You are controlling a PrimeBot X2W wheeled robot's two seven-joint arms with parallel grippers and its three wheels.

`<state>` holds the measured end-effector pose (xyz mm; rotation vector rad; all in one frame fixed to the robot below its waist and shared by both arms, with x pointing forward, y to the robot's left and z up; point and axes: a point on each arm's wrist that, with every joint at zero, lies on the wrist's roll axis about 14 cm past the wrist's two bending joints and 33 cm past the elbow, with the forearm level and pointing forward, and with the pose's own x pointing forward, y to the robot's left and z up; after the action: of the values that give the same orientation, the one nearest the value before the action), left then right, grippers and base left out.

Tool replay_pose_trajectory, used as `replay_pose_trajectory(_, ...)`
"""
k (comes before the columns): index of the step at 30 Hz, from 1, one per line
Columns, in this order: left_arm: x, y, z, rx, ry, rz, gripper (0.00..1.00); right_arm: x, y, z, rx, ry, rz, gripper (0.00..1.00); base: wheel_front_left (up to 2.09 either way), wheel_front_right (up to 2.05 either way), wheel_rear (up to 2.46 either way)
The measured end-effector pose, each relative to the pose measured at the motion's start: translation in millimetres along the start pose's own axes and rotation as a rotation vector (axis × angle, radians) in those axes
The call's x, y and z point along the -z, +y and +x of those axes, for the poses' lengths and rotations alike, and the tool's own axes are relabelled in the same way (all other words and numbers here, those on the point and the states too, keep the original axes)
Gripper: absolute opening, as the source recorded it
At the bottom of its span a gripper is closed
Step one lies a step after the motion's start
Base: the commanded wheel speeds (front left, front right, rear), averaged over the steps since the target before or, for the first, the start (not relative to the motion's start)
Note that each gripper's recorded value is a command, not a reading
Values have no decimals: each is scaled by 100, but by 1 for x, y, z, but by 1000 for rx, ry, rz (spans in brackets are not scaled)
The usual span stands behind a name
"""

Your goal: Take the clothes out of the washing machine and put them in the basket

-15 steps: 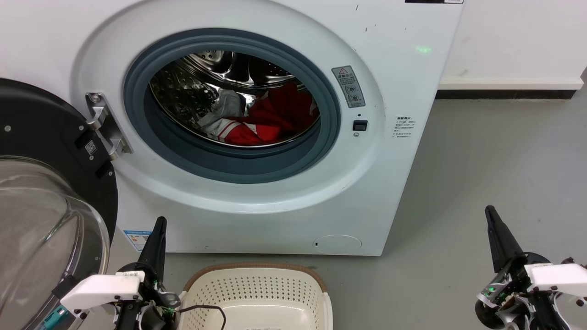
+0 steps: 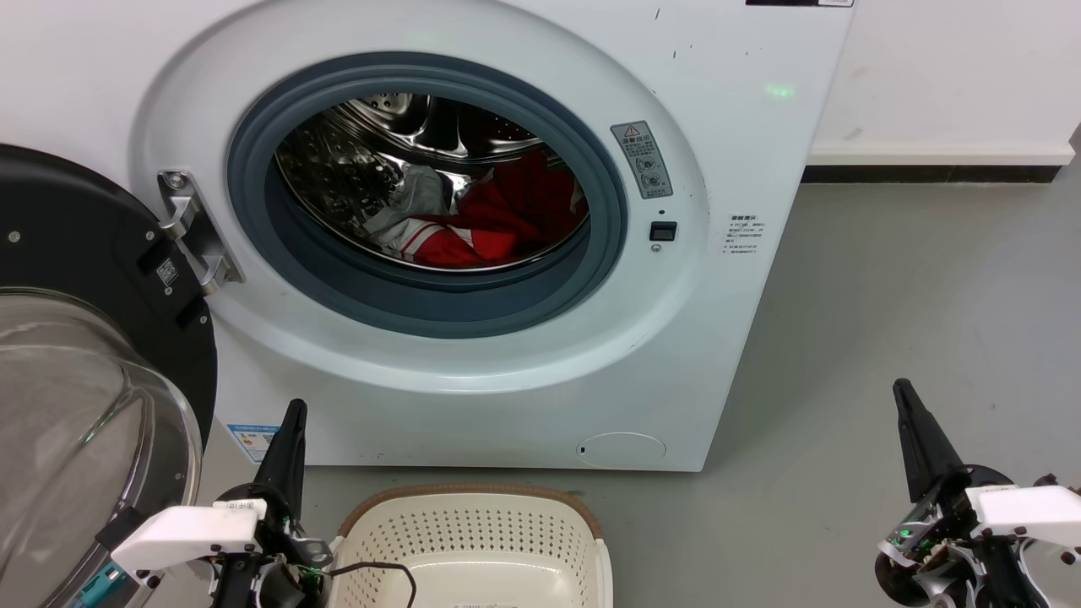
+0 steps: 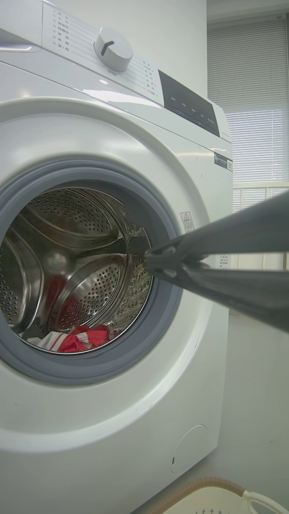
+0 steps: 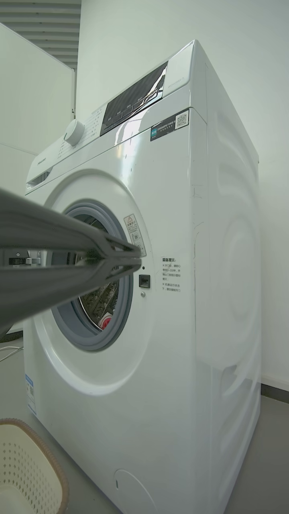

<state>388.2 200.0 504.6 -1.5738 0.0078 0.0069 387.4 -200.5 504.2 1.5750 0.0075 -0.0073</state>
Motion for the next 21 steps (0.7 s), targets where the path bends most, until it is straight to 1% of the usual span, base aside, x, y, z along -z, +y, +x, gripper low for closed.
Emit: replay_pose_trajectory(21,0,0,0,0,0,0,0,0,0,0,0,0,0,0,0,0,0)
